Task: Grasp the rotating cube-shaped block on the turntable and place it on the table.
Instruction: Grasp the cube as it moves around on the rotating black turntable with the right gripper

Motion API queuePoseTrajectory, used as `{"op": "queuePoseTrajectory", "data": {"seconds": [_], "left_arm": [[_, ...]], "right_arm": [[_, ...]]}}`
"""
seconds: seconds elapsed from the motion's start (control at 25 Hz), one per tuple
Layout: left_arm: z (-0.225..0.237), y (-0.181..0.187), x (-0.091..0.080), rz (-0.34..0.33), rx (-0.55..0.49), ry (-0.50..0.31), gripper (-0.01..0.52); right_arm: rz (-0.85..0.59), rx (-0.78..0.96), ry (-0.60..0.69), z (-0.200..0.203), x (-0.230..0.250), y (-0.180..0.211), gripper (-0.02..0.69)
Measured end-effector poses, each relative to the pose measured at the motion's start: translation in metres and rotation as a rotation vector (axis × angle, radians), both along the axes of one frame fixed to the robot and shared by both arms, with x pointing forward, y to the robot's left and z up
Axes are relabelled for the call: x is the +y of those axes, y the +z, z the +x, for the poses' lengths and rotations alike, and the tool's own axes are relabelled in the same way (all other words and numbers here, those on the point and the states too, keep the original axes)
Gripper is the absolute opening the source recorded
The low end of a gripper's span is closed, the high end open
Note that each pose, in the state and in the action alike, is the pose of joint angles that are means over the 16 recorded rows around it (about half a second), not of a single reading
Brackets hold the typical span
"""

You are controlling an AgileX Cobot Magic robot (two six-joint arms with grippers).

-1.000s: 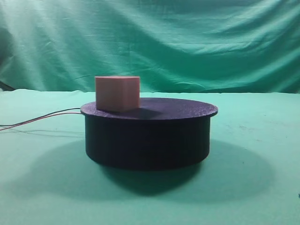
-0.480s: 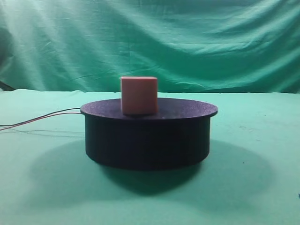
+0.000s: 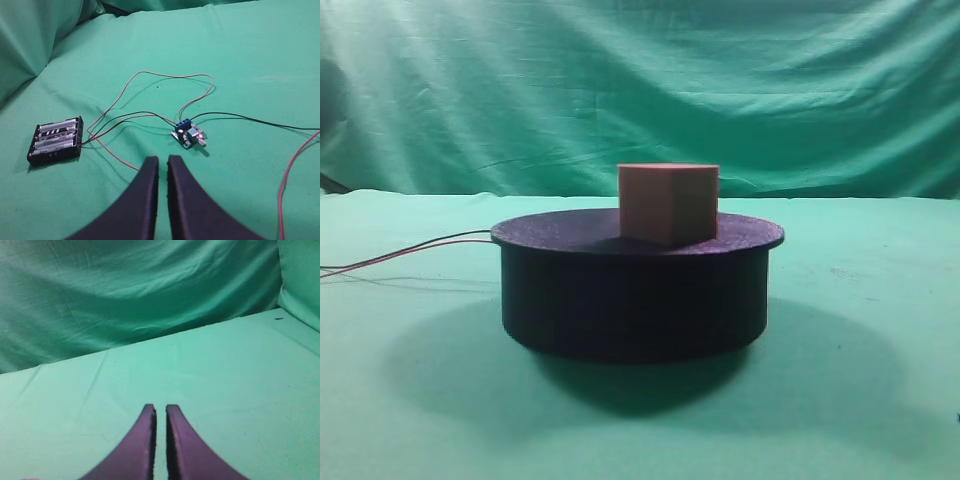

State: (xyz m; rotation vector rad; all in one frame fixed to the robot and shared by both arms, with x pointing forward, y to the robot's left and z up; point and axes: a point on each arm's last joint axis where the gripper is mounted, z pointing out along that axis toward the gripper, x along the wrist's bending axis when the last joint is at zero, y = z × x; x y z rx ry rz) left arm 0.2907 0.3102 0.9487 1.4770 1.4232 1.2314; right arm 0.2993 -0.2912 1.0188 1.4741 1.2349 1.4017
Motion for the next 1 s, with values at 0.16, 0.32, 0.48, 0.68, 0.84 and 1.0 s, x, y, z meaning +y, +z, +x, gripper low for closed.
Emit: {"op": "queuePoseTrajectory", "data": {"seconds": [0.16, 0.32, 0.48, 0.68, 0.84, 1.0], "left_arm": [[0.0, 0.0, 0.0, 0.0, 0.0, 0.0, 0.0], [0.0, 0.0, 0.0, 0.0, 0.0, 0.0, 0.0], [0.0, 0.0, 0.0, 0.0, 0.0, 0.0, 0.0], [0.0, 0.0, 0.0, 0.0, 0.0, 0.0, 0.0], [0.0, 0.0, 0.0, 0.0, 0.0, 0.0, 0.0], [0.0, 0.0, 0.0, 0.0, 0.0, 0.0, 0.0]], "right_arm": [[0.027, 0.149, 0.05, 0.005, 0.005, 0.002, 0.049], [-0.006, 0.275, 0.149, 0.012, 0.014, 0.003, 0.046], [-0.071, 0.392, 0.307, 0.022, 0.026, 0.008, 0.034], [-0.182, 0.51, 0.555, 0.043, 0.046, 0.018, 0.018], [-0.255, 0.585, 0.709, 0.067, 0.067, 0.021, 0.006], [-0.324, 0.646, 0.806, 0.091, 0.094, 0.017, 0.003]]}}
